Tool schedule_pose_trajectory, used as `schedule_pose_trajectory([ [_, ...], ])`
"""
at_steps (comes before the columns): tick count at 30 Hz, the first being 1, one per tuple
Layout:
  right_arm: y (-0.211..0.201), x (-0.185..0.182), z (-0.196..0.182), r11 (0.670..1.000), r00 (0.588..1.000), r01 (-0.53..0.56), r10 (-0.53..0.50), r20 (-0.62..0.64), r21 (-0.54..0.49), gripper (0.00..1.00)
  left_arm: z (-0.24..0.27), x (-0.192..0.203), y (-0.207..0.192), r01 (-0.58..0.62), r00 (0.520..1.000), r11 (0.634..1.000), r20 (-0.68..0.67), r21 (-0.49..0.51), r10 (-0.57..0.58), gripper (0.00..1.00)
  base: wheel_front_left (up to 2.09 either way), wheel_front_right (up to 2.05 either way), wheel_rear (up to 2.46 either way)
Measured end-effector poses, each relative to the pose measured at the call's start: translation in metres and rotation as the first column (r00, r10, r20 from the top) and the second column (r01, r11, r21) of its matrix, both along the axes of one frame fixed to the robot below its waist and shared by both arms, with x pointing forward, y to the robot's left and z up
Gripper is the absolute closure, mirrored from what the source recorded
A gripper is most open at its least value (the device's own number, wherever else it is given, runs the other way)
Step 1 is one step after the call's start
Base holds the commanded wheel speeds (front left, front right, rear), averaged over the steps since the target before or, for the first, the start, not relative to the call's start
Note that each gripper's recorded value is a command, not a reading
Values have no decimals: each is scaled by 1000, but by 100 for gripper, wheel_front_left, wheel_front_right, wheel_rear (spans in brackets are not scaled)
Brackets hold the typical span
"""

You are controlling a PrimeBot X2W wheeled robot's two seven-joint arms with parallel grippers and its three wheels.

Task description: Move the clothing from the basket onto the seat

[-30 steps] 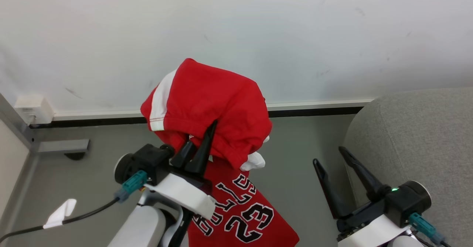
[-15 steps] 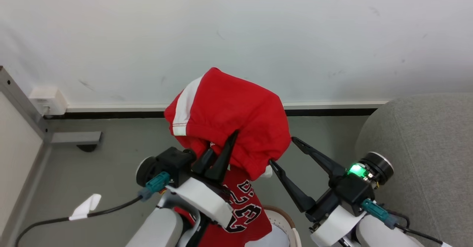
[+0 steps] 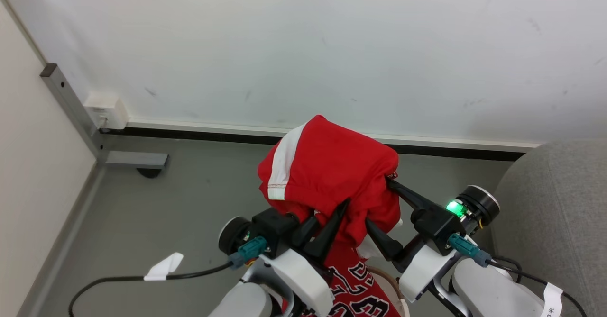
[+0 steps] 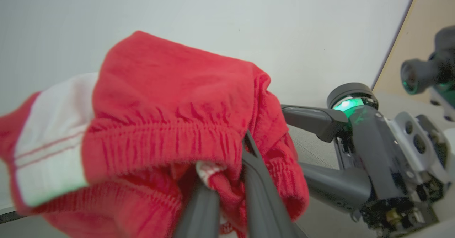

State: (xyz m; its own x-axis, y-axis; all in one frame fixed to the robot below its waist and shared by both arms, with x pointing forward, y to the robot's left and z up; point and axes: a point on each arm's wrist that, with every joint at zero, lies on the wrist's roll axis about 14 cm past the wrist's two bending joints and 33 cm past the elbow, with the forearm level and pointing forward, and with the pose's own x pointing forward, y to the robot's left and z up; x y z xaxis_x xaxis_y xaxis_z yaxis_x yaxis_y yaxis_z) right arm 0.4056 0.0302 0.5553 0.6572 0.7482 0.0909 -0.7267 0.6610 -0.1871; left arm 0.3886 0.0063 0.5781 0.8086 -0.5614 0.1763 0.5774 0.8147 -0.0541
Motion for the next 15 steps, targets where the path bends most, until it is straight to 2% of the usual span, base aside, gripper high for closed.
schedule_pose_trajectory([
  [2, 4, 0, -3, 1000, 1000, -8, 8, -14, -2, 0, -2, -2, 1, -4, 1000, 1000, -4, 3, 4, 100, 0, 0, 0],
  [3, 7, 0, -7, 1000, 999, -18, 18, -31, -2, 62, -4, -3, 2, -7, 1000, 1000, -8, 9, 7, 100, 0, 0, 0],
  [4, 9, 0, -9, 1000, 999, -23, 23, -41, -1, 100, -6, -3, 3, -9, 1000, 1000, -14, 8, 9, 100, 0, 0, 0],
  [9, 12, -1, -7, 999, 998, -33, 35, -61, 34, 100, -8, -3, 6, -20, 1000, 1000, -21, -3, 20, 100, 0, 0, 0],
  [15, 0, 0, 2, 993, 997, 11, -1, -83, 119, 100, -9, -1, 6, -30, 999, 999, -23, -16, 30, 100, 0, 0, 0],
])
